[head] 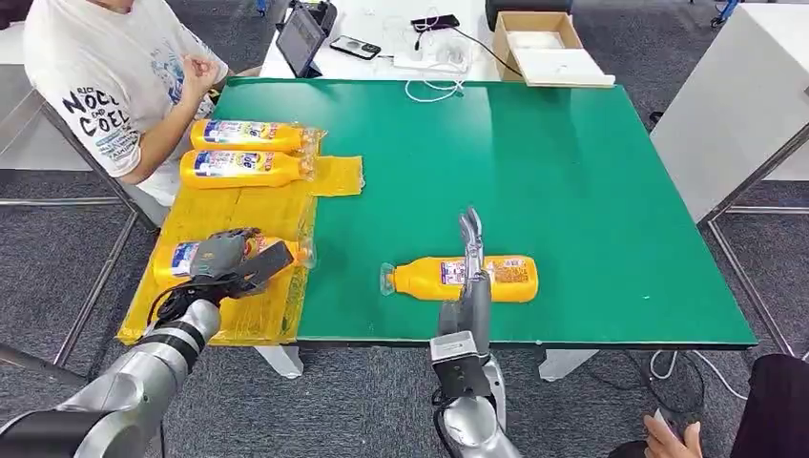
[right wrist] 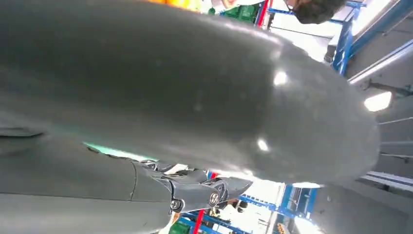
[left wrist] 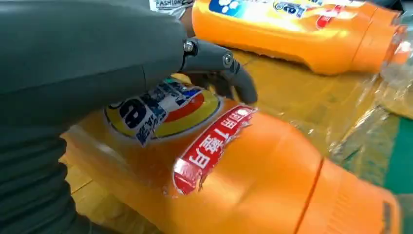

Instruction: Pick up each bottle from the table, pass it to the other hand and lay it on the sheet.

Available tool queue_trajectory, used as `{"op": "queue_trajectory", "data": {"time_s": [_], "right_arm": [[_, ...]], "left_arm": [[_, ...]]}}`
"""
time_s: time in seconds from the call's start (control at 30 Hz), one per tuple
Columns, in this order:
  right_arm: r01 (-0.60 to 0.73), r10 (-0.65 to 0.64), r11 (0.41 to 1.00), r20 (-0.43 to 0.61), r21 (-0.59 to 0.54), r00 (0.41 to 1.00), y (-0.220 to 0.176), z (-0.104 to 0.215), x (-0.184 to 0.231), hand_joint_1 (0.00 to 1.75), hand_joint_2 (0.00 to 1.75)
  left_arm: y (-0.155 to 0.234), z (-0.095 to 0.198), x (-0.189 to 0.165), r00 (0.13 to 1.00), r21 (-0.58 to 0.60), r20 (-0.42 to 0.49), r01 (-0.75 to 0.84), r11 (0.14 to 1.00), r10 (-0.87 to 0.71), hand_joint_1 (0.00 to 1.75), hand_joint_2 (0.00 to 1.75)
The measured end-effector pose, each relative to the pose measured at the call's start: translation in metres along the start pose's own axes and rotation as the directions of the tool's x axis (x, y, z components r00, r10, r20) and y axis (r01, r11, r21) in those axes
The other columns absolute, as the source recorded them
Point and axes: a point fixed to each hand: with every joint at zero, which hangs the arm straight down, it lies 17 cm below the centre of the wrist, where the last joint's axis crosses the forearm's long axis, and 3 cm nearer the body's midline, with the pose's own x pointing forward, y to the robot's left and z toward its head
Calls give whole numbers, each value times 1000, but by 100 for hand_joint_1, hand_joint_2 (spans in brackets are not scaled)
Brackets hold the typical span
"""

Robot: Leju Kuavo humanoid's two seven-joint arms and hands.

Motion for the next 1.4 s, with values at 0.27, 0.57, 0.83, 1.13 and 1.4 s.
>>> {"op": "queue_trajectory", "data": {"time_s": [0.27,0.57,0.83,1.13,1.4], "right_arm": [[-5,5,1000,-20,9,1000,2,2,-7,0,0],[-7,9,999,-52,34,999,5,7,-20,0,0],[-42,47,996,-68,80,997,14,11,-25,0,175],[-188,227,946,-127,266,966,23,20,-62,0,175],[-363,450,835,-134,413,883,-8,14,-107,0,175]], "left_arm": [[-6,0,6,987,-41,4,-160,986,160,0,0],[-1,-3,32,893,-35,46,-446,894,447,0,0],[84,16,21,841,447,229,-538,715,490,0,175],[143,70,42,857,688,351,-509,518,377,0,175],[125,82,82,808,602,444,-589,540,387,0,175]]}}
